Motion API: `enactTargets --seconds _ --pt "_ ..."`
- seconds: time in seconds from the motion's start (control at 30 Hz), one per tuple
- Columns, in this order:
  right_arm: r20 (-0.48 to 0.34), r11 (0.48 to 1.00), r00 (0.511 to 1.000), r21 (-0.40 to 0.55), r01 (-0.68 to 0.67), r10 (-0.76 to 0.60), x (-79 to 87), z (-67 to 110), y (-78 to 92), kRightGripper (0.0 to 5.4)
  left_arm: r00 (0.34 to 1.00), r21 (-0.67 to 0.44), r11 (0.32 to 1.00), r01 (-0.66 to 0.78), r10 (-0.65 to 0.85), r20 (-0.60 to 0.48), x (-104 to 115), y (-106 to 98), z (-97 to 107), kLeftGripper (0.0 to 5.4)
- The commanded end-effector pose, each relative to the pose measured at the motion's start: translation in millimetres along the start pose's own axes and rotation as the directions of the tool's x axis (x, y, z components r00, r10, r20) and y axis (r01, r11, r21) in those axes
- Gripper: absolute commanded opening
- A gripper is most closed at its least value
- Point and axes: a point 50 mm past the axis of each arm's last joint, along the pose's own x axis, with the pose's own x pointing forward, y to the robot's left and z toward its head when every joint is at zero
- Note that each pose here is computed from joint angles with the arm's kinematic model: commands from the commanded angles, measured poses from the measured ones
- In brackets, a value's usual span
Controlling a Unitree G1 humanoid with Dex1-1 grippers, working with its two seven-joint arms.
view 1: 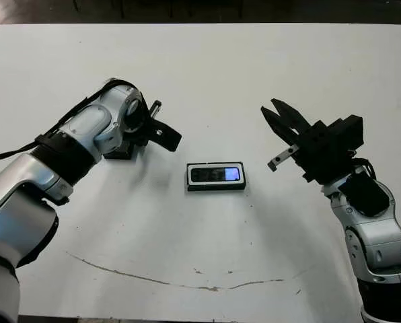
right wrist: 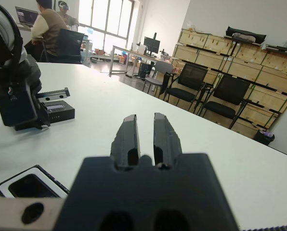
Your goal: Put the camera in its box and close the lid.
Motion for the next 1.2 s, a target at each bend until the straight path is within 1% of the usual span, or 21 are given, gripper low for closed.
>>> enactTargets --seconds 0.03,0.17,0.23,0.27,0.3,0.37,0.43,0.5,0.57,0.67,0.73,0.8,0.87,0.93,0.97,1.03,1.07,1.1,1.13,1.2 --pt "-0.018 1.000 1.000 0.012 -0.010 0.010 -0.2 -2.8 0.0 0.03 0.994 -0.021 0.994 0.111 -0.111 -0.004 18 -23 -7 0.00" --pt "-0.017 1.000 1.000 0.013 -0.010 0.010 -1.0 -3.0 -0.7 0.03 0.993 -0.034 0.992 0.121 -0.121 0.006 17 -29 -12 0.00" --pt "-0.010 1.000 1.000 0.008 -0.013 0.013 -1.1 -3.0 -0.7 0.03 0.995 -0.065 0.994 0.084 -0.080 0.054 12 -29 -13 0.00" --pt "-0.009 1.000 1.000 0.007 -0.014 0.014 -1.2 -3.0 -0.7 0.03 0.995 -0.084 0.994 0.066 -0.059 0.084 7 -28 -13 0.00" --pt "-0.009 1.000 1.000 0.008 -0.014 0.014 -1.3 -3.0 -0.6 0.03 0.991 -0.125 0.991 0.053 -0.037 0.128 2 -25 -13 0.00" --pt "-0.010 1.000 1.000 0.008 -0.014 0.014 -1.5 -2.9 -0.4 0.03 0.968 -0.204 0.979 0.005 0.047 0.247 -16 -17 -11 0.00" --pt "-0.014 1.000 1.000 0.004 -0.013 0.013 -1.6 -2.5 -0.2 0.03 0.922 -0.267 0.960 -0.082 0.175 0.346 -35 -12 -9 0.00" --pt "-0.016 1.000 1.000 0.002 -0.010 0.010 -1.6 -2.2 0.2 0.03 0.831 -0.400 0.906 -0.140 0.327 0.449 -53 -10 -10 0.00" --pt "-0.017 1.000 1.000 0.004 -0.011 0.011 -1.7 -2.4 0.3 0.03 0.740 -0.508 0.850 -0.140 0.430 0.517 -66 -12 -12 0.00" --pt "-0.018 1.000 1.000 0.004 -0.011 0.011 -2.0 -2.7 0.3 0.03 0.639 -0.631 0.766 -0.123 0.547 0.540 -79 -20 -15 0.00" --pt "-0.021 1.000 1.000 0.008 -0.007 0.007 -2.3 -3.3 0.3 0.03 0.568 -0.701 0.705 -0.104 0.621 0.540 -83 -28 -17 0.00" --pt "-0.022 1.000 1.000 0.013 -0.008 0.008 -2.5 -4.2 0.3 0.03 0.511 -0.786 0.612 -0.086 0.704 0.493 -88 -37 -19 0.00" --pt "-0.023 1.000 1.000 0.014 -0.009 0.009 -2.6 -4.5 0.2 0.03 0.462 -0.859 0.500 -0.107 0.790 0.403 -92 -47 -20 0.00" --pt "-0.026 1.000 1.000 0.027 -0.008 0.009 -2.8 -5.5 -0.3 0.03 0.405 -0.927 0.351 -0.134 0.873 0.272 -94 -58 -22 0.00" --pt "-0.029 0.999 1.000 0.032 -0.010 0.011 -2.9 -6.1 -0.7 0.03 0.386 -0.953 0.264 -0.147 0.902 0.191 -94 -64 -25 0.00" --pt "-0.028 0.999 1.000 0.031 -0.013 0.014 -2.8 -6.7 -1.4 0.03 0.383 -0.984 0.100 -0.146 0.923 0.037 -91 -73 -31 0.00" --pt "-0.028 0.999 1.000 0.030 -0.013 0.014 -2.8 -6.8 -1.5 0.03 0.388 -0.993 0.005 -0.116 0.921 -0.041 -89 -78 -35 0.00" --pt "-0.028 0.999 1.000 0.030 -0.014 0.015 -2.9 -6.9 -1.5 0.03 0.398 -0.992 -0.074 -0.099 0.911 -0.108 -86 -82 -37 0.00" --pt "-0.030 0.999 0.999 0.029 -0.015 0.016 -2.9 -7.0 -1.4 0.03 0.411 -0.985 -0.137 -0.101 0.896 -0.167 -84 -86 -39 0.00" --pt "-0.033 0.999 0.999 0.030 -0.017 0.018 -3.2 -7.3 -1.4 0.03 0.434 -0.968 -0.214 -0.134 0.865 -0.251 -80 -92 -42 0.00"
